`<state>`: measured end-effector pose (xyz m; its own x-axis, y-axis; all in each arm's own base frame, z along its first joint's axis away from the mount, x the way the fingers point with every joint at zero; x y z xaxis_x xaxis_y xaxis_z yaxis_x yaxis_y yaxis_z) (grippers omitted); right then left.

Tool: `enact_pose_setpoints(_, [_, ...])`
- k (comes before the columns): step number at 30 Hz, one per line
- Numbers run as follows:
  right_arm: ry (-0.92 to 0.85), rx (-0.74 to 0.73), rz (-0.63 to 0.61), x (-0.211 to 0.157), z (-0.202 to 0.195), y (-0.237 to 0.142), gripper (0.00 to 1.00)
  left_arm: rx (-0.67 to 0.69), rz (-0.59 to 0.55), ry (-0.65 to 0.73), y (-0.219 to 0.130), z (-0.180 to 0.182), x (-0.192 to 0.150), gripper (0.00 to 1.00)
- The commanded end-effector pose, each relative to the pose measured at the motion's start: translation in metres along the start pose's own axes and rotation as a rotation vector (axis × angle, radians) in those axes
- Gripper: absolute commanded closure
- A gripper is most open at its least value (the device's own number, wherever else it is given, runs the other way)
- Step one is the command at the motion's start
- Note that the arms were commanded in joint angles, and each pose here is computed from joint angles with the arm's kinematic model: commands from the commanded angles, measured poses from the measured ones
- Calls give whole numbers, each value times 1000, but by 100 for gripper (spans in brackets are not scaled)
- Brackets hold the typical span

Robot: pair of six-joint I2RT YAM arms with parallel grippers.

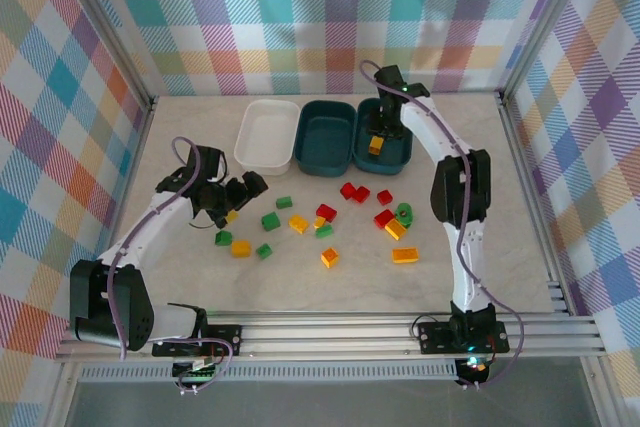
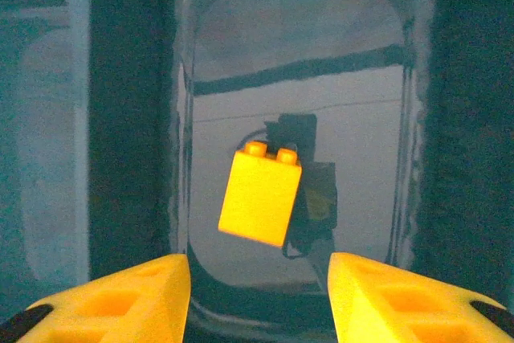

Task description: Sort the legos into containers by color

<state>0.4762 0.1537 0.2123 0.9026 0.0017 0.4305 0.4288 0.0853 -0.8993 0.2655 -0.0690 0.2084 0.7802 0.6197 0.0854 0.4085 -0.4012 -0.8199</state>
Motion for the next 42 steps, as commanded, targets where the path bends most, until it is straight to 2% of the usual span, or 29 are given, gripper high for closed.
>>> enact_pose_setpoints(1, [-2, 5, -99, -19, -1, -64, 51, -36, 15, -7, -1, -4, -2, 0])
enact_pose_setpoints(3, [-8, -26, -105, -46, -6, -75, 48, -51, 11, 3, 0, -7, -7, 0])
enact_pose_setpoints(10, [-45, 17, 113, -169, -34, -87, 26, -62, 64, 211, 21, -42, -55, 0])
enact_pose_setpoints(15, [-17, 42, 241, -230, -41, -95, 15, -107, 100, 283, 35, -57, -77, 0])
enact_pose_setpoints(17, [5, 65, 272, -250, -43, -91, 9, -80, 118, 304, 43, -59, -83, 0])
enact_pose_setpoints(21, [11, 41, 270, -262, -46, -81, 9, -12, 74, 294, 50, -52, -81, 0])
enact_pose_setpoints(24, [25, 49, 236, -257, -43, -77, 17, 34, 51, 288, 52, -50, -78, 0])
enact_pose_setpoints(27, [16, 128, 295, -261, -35, -67, 23, 55, 55, 277, 55, -47, -76, 0])
enact_pose_setpoints(30, [-21, 120, 350, -277, -34, -58, 12, 57, 58, 257, 59, -41, -77, 0])
enact_pose_setpoints(32, [-33, 82, 376, -284, -37, -57, 9, 39, 75, 244, 63, -40, -79, 0])
enact_pose_setpoints(37, [-60, 62, 397, -288, -38, -54, 7, 20, 104, 235, 71, -46, -79, 0])
enact_pose_setpoints(42, [-87, -20, 433, -296, -34, -42, 8, 9, 101, 237, 71, -50, -77, 0])
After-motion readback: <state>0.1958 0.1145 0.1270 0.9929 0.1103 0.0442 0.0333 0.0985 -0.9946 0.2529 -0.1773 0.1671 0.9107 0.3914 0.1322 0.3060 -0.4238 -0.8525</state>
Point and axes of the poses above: each hand's point on the last joint's axis, 136 mm out from that joint toward the fingers, its own y axis out along the fingers, its own z axis along the line the jaws close on, x = y × z, the point moved 10 cm from there along -y, back along the fingers, and after that the axes turned 7 degrees about -y, right-handed, at the moved point
